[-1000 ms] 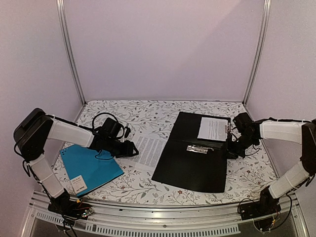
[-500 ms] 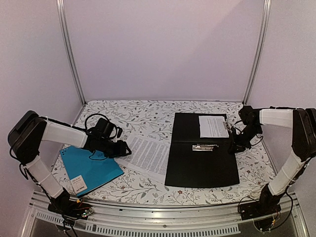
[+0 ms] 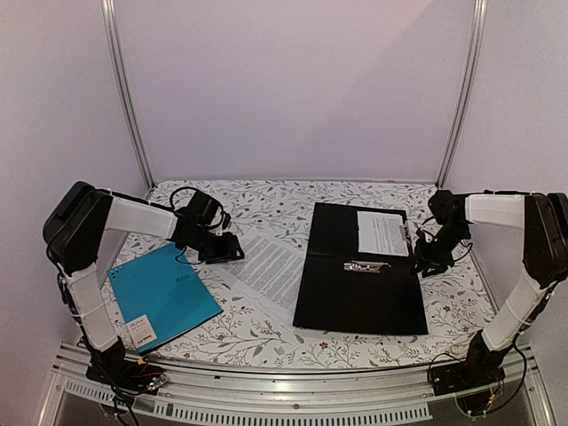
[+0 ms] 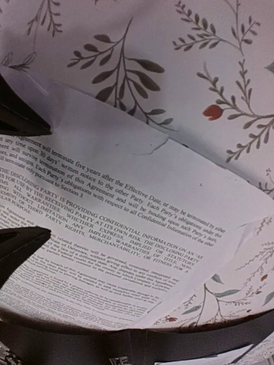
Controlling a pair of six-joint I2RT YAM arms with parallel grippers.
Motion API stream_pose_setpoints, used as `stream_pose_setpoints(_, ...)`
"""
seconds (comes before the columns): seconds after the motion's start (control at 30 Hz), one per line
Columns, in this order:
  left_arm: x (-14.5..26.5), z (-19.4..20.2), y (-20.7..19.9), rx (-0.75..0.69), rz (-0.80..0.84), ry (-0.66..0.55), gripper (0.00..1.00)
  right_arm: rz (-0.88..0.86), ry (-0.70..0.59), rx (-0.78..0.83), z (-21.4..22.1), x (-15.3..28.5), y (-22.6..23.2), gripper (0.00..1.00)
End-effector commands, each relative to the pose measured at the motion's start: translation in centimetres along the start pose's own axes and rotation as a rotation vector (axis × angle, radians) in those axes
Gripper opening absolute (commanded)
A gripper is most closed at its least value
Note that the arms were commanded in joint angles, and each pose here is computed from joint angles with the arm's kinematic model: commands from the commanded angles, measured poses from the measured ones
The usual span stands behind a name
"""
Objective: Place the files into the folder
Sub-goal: Move the folder with some files to the corner of the board.
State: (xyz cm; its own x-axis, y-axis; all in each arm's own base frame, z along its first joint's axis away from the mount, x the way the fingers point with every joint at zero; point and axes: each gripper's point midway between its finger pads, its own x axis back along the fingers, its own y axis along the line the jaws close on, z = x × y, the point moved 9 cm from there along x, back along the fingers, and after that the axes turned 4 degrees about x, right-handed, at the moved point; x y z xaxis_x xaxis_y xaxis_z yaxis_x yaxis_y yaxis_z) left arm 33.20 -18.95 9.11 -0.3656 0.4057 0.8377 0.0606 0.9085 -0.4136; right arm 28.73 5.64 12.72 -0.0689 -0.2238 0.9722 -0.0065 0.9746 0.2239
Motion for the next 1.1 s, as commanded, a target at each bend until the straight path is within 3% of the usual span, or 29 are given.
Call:
stream_pose_setpoints(0.0,-2.5,1.6,4.1,0.048,-0.168,0.181,0.55,0.009,-0.013,0.003,-0.3,0.5,0.0,0.42)
stream_pose_setpoints(0.23,-1.8,-2.0,4.0,0.046,-0.155,0.129,0.55,0.018,-0.127,0.035,0.7,3.3,1.4,0.55)
stream_pose_setpoints(0.43,1.6,-4.4,2.4,0.026,-0.106,-0.004,0.59,0.003,-0.33,0.211,0.6,6.7,7.1,0.65)
stream_pose_setpoints(0.6,4.1,-5.0,1.5,0.021,-0.05,-0.118,0.8,-0.102,-0.463,0.373,-0.6,7.5,13.5,0.68)
stream_pose_setpoints(0.9,6.8,1.7,2.1,0.173,0.066,-0.099,0.83,-0.198,-0.427,0.624,-5.5,1.1,26.0,0.71)
stream_pose_setpoints(1.07,6.6,5.2,2.1,0.239,0.06,-0.082,0.82,-0.239,-0.38,0.683,-8.1,-3.2,30.4,0.75)
